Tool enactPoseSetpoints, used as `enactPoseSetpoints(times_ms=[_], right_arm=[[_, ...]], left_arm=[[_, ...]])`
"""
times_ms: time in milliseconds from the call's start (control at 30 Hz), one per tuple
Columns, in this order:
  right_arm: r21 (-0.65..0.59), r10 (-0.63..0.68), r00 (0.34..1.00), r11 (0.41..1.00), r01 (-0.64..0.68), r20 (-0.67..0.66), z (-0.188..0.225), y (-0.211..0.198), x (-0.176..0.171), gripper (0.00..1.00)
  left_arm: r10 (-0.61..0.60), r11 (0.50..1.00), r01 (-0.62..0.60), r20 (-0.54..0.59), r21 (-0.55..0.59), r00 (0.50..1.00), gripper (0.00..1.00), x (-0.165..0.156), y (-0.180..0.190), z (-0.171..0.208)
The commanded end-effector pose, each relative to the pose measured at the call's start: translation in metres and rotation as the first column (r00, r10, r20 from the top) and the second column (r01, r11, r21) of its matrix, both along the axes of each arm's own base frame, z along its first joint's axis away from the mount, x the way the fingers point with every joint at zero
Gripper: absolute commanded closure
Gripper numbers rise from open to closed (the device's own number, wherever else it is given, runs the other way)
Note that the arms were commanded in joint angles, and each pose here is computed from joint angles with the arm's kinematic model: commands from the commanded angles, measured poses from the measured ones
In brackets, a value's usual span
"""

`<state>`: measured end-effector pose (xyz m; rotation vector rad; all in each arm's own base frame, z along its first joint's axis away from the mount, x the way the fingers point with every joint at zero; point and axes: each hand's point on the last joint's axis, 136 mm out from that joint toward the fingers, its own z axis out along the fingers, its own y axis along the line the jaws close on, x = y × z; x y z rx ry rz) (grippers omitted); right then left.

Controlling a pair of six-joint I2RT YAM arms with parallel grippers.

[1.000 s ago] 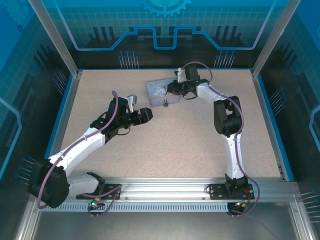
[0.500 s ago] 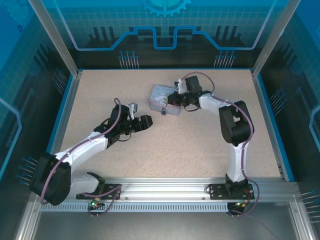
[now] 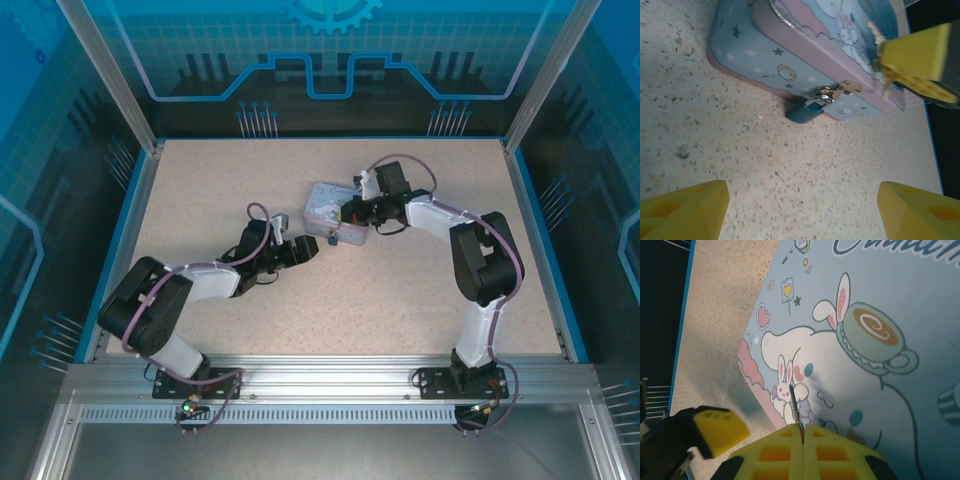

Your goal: Unlock the padlock with the key

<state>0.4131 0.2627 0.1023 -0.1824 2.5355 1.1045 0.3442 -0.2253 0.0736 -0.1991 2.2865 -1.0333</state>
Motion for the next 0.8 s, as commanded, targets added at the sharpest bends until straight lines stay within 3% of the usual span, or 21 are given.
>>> enactPoseSetpoints(times_ms=[0,133,400,767], right_arm=[[-0.011,0.012,0.998,1.0,-0.011,0.056,0.029,-0.003,-0.008,1.0],[-0.032,0.008,0.994,0.999,-0.004,0.112,0.032,-0.009,0.001,1.0],[-0.02,-0.056,0.994,0.998,0.058,0.089,0.008,-0.018,0.026,1.0],[-0.114,-0.064,0.998,0.991,0.066,0.018,-0.026,-0.028,0.017,1.0]], left_arm=[[-0.007,0.998,0.016,0.138,-0.062,0.99,0.2,0.016,-0.014,0.019],[-0.013,0.998,0.024,0.201,-0.05,0.98,0.2,0.019,-0.021,0.014],[-0.003,0.999,0.014,0.224,-0.047,0.975,0.19,0.025,-0.03,-0.001],[-0.054,0.998,0.055,0.231,0.001,0.971,0.2,0.032,-0.046,-0.018]])
